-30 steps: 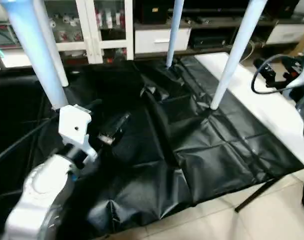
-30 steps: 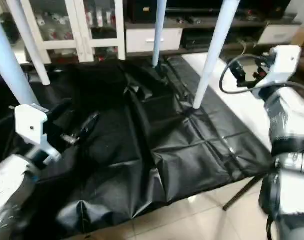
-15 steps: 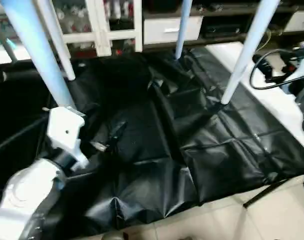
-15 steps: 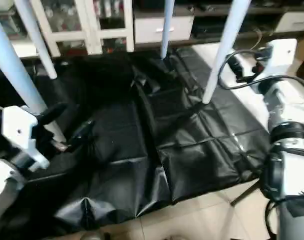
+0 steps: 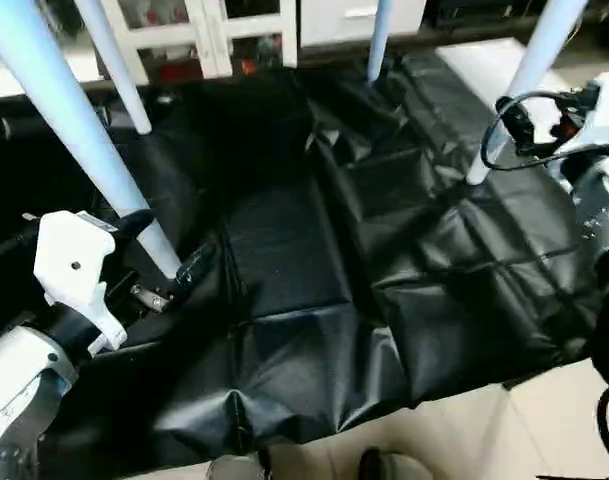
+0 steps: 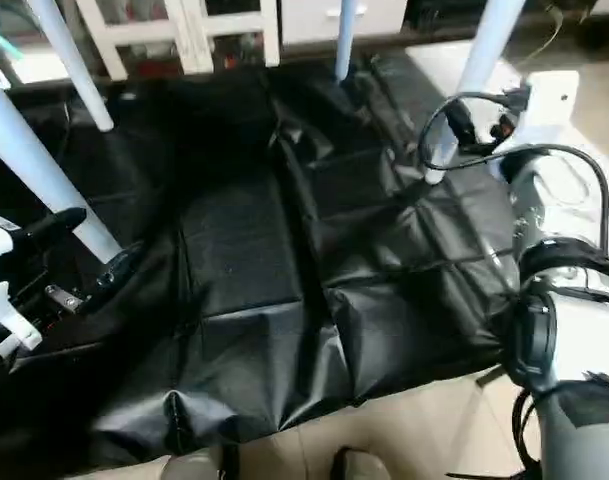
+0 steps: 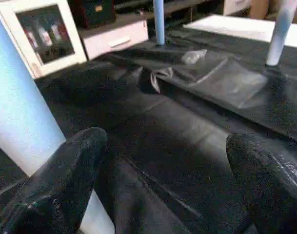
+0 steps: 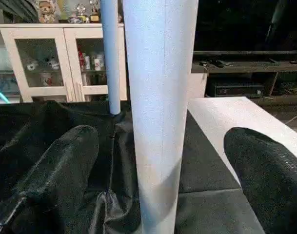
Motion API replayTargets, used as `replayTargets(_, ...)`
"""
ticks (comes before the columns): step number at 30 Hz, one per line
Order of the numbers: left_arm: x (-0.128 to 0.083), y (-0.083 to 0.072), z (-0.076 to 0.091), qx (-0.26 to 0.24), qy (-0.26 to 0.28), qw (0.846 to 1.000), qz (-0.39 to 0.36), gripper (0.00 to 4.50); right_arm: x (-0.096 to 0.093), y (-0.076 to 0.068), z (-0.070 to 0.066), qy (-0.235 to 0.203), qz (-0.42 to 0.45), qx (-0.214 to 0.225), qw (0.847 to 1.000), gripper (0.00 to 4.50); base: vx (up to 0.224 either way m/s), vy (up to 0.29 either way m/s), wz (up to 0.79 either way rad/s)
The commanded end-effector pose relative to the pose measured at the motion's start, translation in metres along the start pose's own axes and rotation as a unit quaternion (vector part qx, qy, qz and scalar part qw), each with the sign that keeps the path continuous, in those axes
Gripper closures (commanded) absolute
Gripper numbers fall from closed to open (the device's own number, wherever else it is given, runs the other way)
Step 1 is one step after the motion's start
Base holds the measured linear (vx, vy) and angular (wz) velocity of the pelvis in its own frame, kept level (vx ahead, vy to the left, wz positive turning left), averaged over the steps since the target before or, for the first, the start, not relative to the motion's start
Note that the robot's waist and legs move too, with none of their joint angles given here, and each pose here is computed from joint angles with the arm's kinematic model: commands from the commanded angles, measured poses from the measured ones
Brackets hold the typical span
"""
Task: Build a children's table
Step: Flip table
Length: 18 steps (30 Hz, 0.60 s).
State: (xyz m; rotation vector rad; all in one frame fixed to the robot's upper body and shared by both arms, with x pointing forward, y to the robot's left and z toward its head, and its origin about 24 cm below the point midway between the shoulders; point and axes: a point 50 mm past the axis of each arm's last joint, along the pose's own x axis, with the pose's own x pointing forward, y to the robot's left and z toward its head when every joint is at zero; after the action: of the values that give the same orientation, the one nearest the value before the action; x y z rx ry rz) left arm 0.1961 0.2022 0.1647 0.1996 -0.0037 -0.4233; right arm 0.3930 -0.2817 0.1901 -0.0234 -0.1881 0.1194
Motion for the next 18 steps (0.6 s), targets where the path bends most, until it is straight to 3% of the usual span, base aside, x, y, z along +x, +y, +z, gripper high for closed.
replayTargets(1, -0.007, 0.002, 0.004, 0.008, 0.009, 1.000, -0.003, 0.13, 0.002, -0.001, 0.006, -0.011, -0.014, 0.004, 1.000, 0.05, 0.000, 0.000, 0.00)
replayTargets(18, -0.021, 0.018, 0.017, 0.031, 0.038, 0.999, -0.006, 0.13, 0.008, 0.017, 0.006, -0.009, 0.082, 0.045, 0.996, 0.05, 0.000, 0.000, 0.00)
